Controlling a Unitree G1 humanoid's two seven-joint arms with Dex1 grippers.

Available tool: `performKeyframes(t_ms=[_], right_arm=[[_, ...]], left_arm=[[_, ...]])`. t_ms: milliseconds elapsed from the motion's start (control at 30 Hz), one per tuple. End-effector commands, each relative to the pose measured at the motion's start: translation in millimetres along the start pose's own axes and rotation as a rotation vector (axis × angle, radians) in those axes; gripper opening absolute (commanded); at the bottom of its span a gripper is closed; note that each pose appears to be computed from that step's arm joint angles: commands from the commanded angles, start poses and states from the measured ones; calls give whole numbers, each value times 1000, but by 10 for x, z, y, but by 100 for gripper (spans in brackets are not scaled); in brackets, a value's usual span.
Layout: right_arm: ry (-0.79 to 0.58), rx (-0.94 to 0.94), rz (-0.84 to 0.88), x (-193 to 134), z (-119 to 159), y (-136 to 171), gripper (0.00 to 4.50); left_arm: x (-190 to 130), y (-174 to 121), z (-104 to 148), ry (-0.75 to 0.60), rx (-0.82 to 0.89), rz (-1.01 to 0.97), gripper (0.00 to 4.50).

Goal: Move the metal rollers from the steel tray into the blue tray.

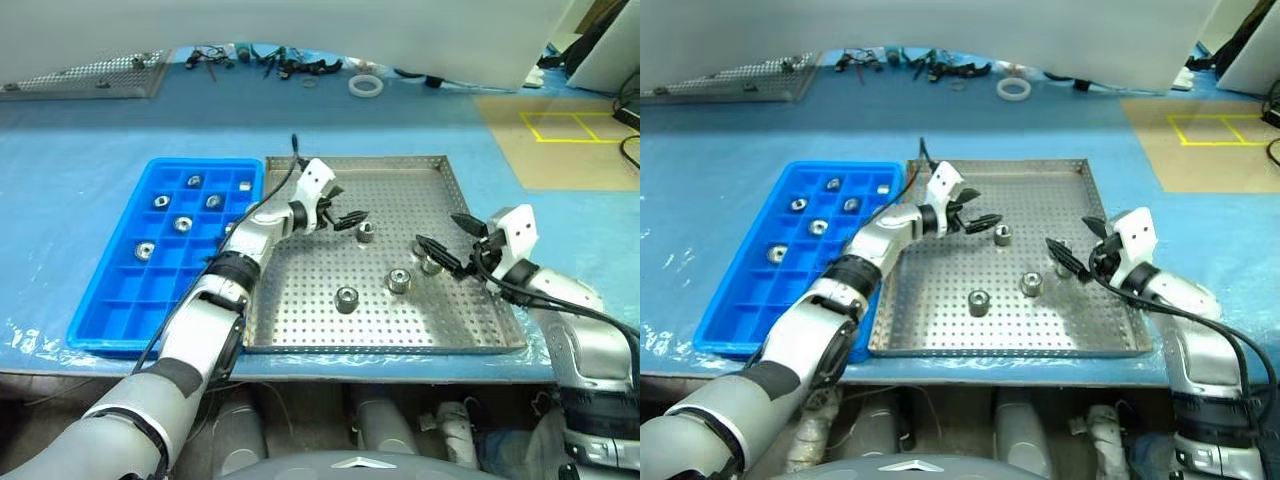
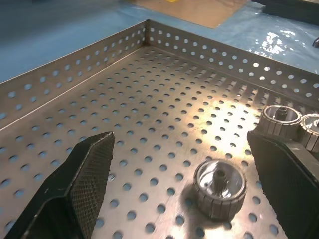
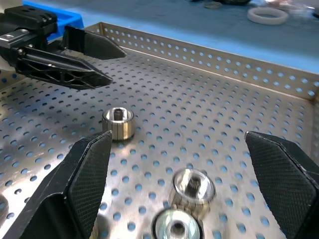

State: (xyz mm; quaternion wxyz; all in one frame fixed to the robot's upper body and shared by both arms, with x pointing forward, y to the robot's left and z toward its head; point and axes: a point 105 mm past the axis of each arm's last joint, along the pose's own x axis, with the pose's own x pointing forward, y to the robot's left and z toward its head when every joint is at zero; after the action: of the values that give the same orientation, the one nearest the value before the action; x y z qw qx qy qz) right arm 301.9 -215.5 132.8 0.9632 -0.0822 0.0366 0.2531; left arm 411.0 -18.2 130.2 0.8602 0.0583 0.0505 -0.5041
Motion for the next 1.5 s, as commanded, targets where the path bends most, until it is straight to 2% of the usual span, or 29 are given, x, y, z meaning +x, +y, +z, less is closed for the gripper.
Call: performKeyframes(t_ms=[33,167,267,400,500,633,833,967,1067,1233,1500], right_arm=[[-52,-24,-42,-82,149,0,450],[-48,-22,-58,-108,135,11,450],[-44,-22,-67,-122,121,6,450],[-35,-27,-58,-95,102,9,450],[-43,-29,-33,-21,127,17,450],[-88,-12,34,155,239,82,450],[-159,18,198,517,459,303,450],[-146,7,355,823,479,541,450],[-155,7,445,977,530,656,450],[-155,-4,590,1200,572,865,450],[-153,-19,797,1474,593,1262,450]], left_arm=[[84,-69,31,12,47,-34,447],[97,-98,-152,89,71,-34,447],[57,-52,-286,137,74,1,391],[18,-7,-369,146,56,45,261],[0,19,-340,108,14,69,170],[-53,52,-274,53,27,88,171],[-230,172,81,-135,-38,161,171],[-566,306,335,-237,-29,292,171],[-856,338,428,-277,-26,377,171],[-1332,255,423,-286,-21,495,171],[-1935,-31,124,-202,-55,707,171]])
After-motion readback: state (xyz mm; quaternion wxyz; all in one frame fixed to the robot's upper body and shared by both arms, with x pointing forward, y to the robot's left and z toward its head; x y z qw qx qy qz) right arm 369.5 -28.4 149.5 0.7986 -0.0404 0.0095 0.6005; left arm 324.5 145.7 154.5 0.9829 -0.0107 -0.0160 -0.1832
